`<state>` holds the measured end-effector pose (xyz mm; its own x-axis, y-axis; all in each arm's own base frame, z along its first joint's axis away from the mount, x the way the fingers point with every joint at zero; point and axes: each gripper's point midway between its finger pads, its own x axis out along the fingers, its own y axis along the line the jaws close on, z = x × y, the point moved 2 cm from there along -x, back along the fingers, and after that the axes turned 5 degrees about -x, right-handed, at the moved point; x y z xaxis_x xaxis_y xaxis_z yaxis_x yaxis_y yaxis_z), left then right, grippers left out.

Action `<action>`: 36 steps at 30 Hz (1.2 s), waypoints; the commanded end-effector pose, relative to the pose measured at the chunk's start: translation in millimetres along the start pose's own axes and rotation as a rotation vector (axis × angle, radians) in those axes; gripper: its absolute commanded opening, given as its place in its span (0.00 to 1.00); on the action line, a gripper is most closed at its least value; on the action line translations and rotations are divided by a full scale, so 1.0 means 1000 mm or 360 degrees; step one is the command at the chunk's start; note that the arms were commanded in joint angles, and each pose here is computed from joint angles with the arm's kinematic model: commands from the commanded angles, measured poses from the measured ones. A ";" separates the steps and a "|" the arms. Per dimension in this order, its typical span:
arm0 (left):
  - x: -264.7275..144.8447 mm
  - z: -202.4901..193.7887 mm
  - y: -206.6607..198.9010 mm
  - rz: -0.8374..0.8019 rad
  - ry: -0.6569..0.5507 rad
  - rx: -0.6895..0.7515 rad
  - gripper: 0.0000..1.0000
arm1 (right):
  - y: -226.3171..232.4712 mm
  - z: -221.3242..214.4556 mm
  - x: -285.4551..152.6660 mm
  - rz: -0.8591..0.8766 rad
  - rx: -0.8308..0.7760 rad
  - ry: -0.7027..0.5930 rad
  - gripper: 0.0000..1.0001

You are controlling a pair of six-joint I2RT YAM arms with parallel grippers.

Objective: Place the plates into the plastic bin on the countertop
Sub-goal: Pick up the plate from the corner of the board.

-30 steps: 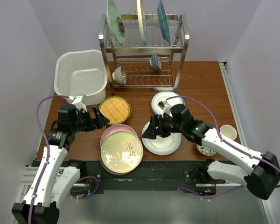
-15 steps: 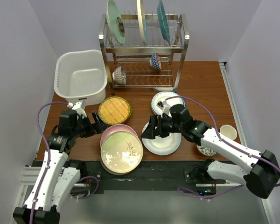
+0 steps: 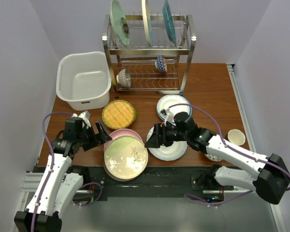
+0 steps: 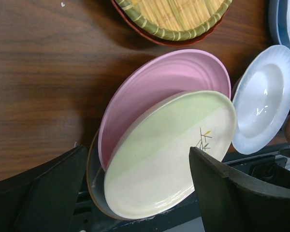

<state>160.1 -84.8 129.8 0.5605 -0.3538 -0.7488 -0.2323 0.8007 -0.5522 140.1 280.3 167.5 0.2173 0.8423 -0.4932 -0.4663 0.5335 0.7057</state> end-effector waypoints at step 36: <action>-0.005 -0.020 -0.004 -0.0034 0.0236 -0.0002 0.70 | -0.034 -0.073 0.039 -0.0314 0.0137 0.0435 0.53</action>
<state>135.1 -91.2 114.3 0.4138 -0.4030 -0.8163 -0.2783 0.7978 -0.5349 101.1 288.5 90.6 0.0370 0.6918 -0.7211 -0.3777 0.6778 0.6308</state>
